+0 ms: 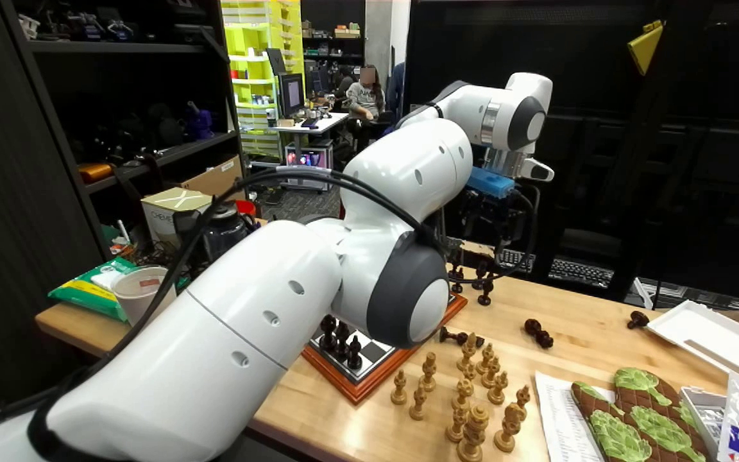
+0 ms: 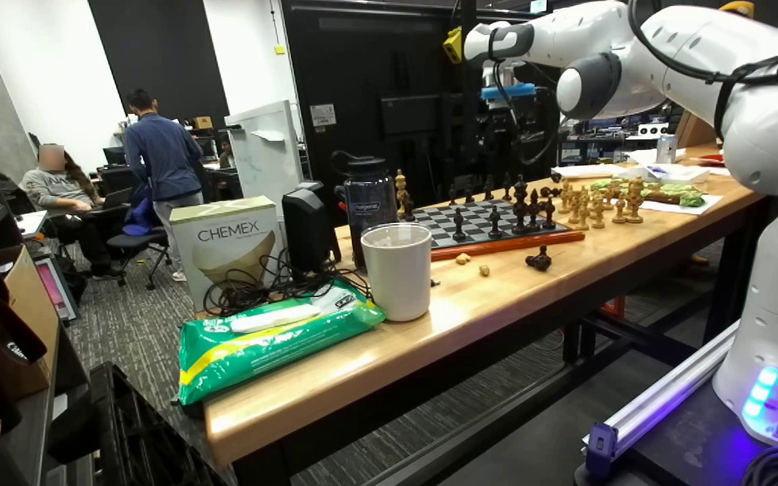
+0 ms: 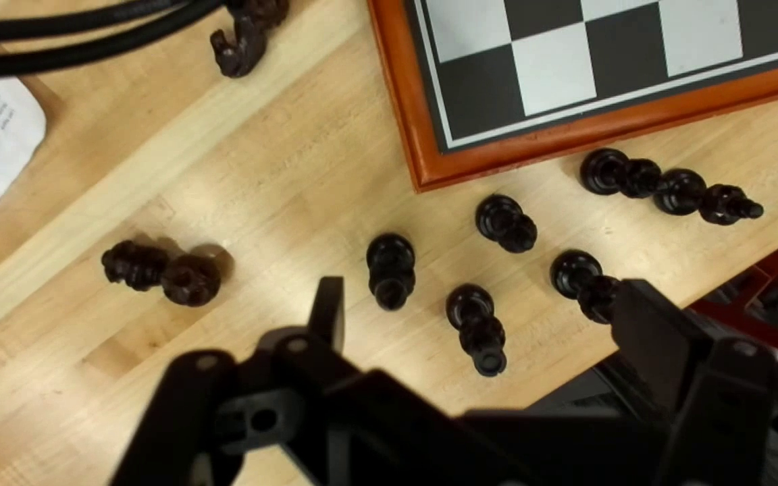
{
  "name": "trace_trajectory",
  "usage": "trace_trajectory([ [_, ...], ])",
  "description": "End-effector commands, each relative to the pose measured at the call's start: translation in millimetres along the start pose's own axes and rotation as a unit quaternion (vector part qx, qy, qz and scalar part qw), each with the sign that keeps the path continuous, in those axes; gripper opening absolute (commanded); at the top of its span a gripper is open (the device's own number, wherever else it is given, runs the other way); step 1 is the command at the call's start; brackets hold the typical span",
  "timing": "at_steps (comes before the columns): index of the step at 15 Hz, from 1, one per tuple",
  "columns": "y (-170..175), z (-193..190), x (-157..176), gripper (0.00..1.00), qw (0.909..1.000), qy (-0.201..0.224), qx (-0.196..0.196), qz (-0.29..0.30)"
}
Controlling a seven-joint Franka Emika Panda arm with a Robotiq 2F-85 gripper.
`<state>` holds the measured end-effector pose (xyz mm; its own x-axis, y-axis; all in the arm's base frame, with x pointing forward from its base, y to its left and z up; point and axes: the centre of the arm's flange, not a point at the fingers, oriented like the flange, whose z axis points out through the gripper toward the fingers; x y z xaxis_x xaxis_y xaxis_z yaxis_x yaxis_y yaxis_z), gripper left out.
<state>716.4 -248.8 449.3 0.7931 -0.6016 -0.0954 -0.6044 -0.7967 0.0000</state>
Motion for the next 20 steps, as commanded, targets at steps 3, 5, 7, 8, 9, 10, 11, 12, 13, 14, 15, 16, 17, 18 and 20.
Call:
trace_trajectory([
  [3, 11, -3, -36, 1.0, 0.9982, -0.057, -0.005, 0.017],
  [5, 13, -2, -39, 1.0, 0.9967, -0.079, -0.011, 0.017],
  [7, 14, 1, -42, 1.0, 0.995, -0.097, -0.015, 0.015],
  [8, 15, 3, -42, 1.0, 0.9939, -0.108, -0.019, 0.014],
  [9, 15, 5, -43, 1.0, 0.9928, -0.117, -0.023, 0.013],
  [10, 16, 6, -44, 1.0, 0.9919, -0.124, -0.025, 0.012],
  [11, 16, 8, -45, 1.0, 0.9926, -0.118, -0.027, 0.008],
  [12, 16, 8, -44, 1.0, 0.9937, -0.109, -0.028, -0.002],
  [13, 16, 9, -42, 1.0, 0.9949, -0.096, -0.03, -0.005],
  [14, 16, 10, -40, 1.0, 0.9955, -0.09, -0.028, -0.006],
  [15, 16, 11, -38, 1.0, 0.9961, -0.084, -0.024, -0.01],
  [16, 17, 13, -36, 1.0, 0.9966, -0.079, -0.022, -0.012],
  [17, 17, 14, -35, 1.0, 0.997, -0.073, -0.019, -0.017],
  [18, 17, 16, -33, 1.0, 0.9975, -0.066, -0.017, -0.021],
  [20, 19, 18, -30, 1.0, 0.9981, -0.053, -0.013, -0.03],
])
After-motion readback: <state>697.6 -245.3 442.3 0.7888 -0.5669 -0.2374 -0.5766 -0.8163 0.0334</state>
